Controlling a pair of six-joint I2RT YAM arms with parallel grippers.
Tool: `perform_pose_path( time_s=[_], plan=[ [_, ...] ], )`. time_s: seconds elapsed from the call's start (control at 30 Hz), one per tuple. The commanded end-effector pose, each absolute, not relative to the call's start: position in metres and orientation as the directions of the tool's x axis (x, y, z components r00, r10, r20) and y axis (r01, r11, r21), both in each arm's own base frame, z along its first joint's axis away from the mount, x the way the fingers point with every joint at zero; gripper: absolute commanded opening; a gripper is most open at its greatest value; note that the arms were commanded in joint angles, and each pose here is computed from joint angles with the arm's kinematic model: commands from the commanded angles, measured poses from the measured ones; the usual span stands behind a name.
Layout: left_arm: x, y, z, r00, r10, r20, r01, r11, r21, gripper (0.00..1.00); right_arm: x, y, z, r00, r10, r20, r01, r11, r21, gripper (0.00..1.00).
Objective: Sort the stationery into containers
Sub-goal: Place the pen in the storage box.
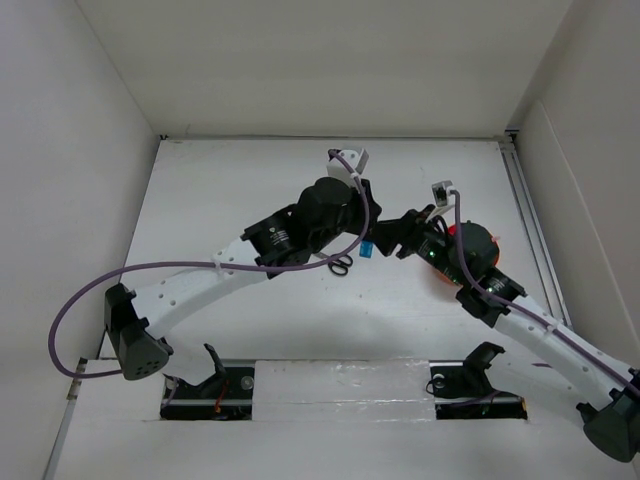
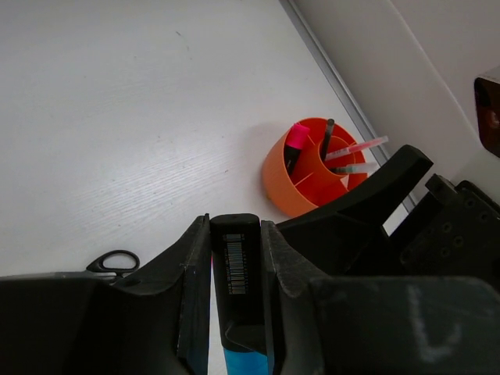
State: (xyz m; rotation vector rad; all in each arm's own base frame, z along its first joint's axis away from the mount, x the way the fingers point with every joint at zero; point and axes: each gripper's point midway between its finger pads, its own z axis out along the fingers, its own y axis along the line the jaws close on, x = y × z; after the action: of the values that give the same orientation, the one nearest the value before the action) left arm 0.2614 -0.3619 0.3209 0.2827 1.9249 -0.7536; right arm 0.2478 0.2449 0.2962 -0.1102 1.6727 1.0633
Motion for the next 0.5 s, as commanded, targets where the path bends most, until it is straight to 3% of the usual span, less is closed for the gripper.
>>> perform_pose_path(
  time_s=[0.0,0.23,0.33,0.47],
  plan=[
    [0.25,-0.369,0.344,-0.453,-0.174,-0.874,0.558,0.709,-0.431,0.0,0.253,0.248,0.322,-0.345,0.469,-0.813,-0.597,0.559,0.576,0.61],
    [0.244,-0.372,0.346,-0.463,-0.168,-0.87,0.585,0.68,-0.442,0.0,0.256,0.254,0.319,-0.363,0.484,-0.796,-0.595,0.537,0.598,0.43],
    [0.241,-0.374,0.343,-0.47,-0.159,-0.868,0.597,0.667,-0.446,0.0,0.258,0.254,0.322,-0.353,0.493,-0.796,-0.595,0.538,0.597,0.2],
    [0.238,-0.376,0.338,-0.481,-0.145,-0.865,0.605,0.659,-0.447,0.0,0.26,0.252,0.319,-0.35,0.505,-0.789,-0.58,0.545,0.606,0.02]
  ],
)
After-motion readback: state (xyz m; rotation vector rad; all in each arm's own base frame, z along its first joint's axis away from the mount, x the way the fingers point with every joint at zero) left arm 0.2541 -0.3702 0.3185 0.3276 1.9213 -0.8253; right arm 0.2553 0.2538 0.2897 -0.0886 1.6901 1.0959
